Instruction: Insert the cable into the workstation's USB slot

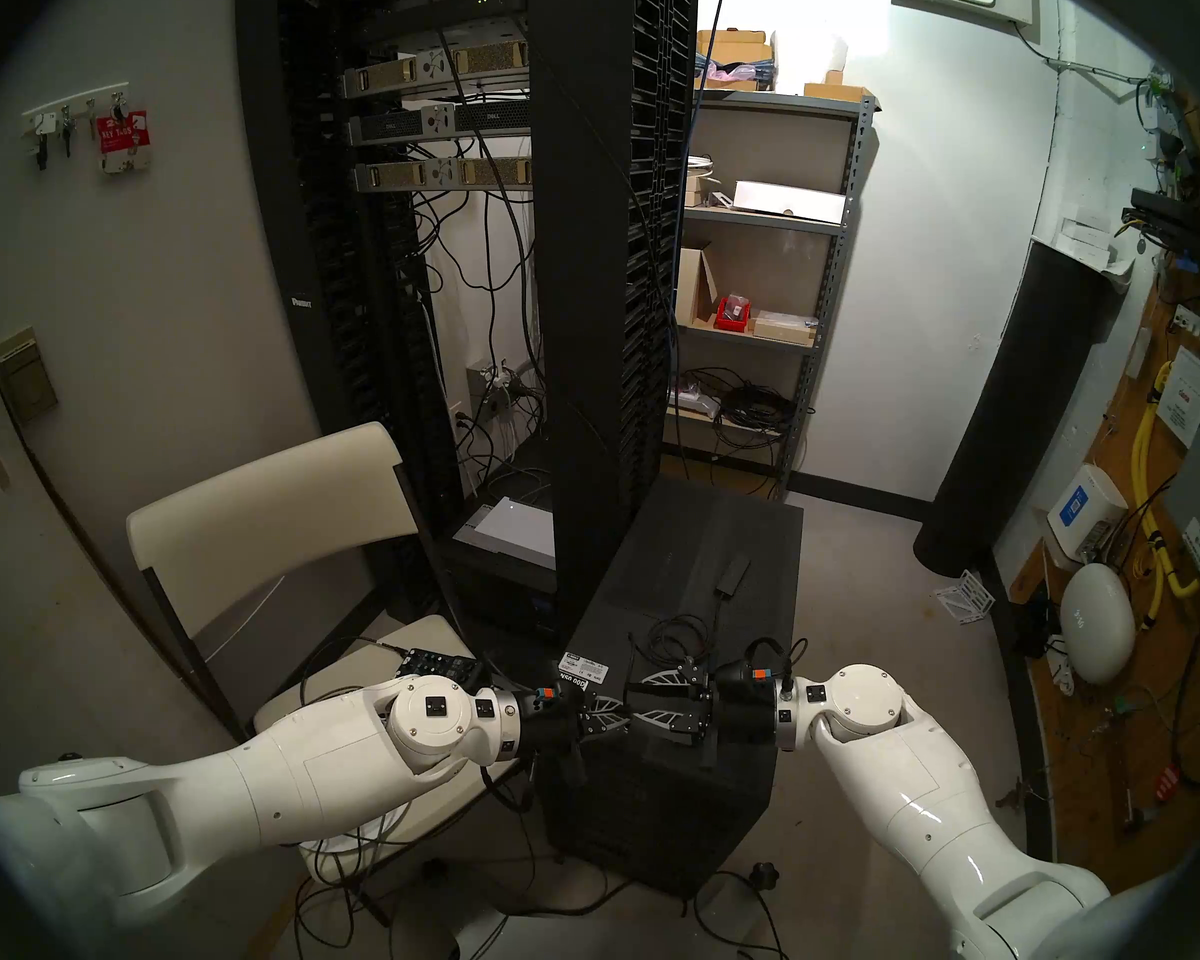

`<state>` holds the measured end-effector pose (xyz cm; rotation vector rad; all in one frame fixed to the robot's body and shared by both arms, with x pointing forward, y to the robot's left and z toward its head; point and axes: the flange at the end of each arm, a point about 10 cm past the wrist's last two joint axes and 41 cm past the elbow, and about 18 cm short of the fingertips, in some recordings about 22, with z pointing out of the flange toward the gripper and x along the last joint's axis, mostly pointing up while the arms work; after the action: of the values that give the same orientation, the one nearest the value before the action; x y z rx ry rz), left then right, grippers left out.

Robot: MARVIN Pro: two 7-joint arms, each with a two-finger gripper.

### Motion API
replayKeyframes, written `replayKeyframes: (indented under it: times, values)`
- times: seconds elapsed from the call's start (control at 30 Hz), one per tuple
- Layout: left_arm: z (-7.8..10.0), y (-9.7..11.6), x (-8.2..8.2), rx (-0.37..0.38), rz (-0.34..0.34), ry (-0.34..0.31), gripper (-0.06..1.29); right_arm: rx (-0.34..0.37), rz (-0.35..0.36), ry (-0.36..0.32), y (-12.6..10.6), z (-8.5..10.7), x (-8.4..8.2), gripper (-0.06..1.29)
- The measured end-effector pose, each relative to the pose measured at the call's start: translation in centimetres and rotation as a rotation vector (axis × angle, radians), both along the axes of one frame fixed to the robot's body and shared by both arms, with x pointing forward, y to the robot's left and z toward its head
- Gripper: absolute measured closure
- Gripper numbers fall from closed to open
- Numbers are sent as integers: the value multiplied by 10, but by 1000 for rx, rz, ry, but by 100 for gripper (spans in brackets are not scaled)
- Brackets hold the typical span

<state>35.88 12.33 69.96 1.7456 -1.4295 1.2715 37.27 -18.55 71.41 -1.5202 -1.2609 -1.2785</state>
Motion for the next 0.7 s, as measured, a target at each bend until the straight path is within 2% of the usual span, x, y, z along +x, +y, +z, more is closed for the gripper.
replayKeyframes:
  times: [0.7]
  values:
    - [-1, -1, -1, 20, -20, -12, 124, -9, -1, 16, 3, -6, 7, 69]
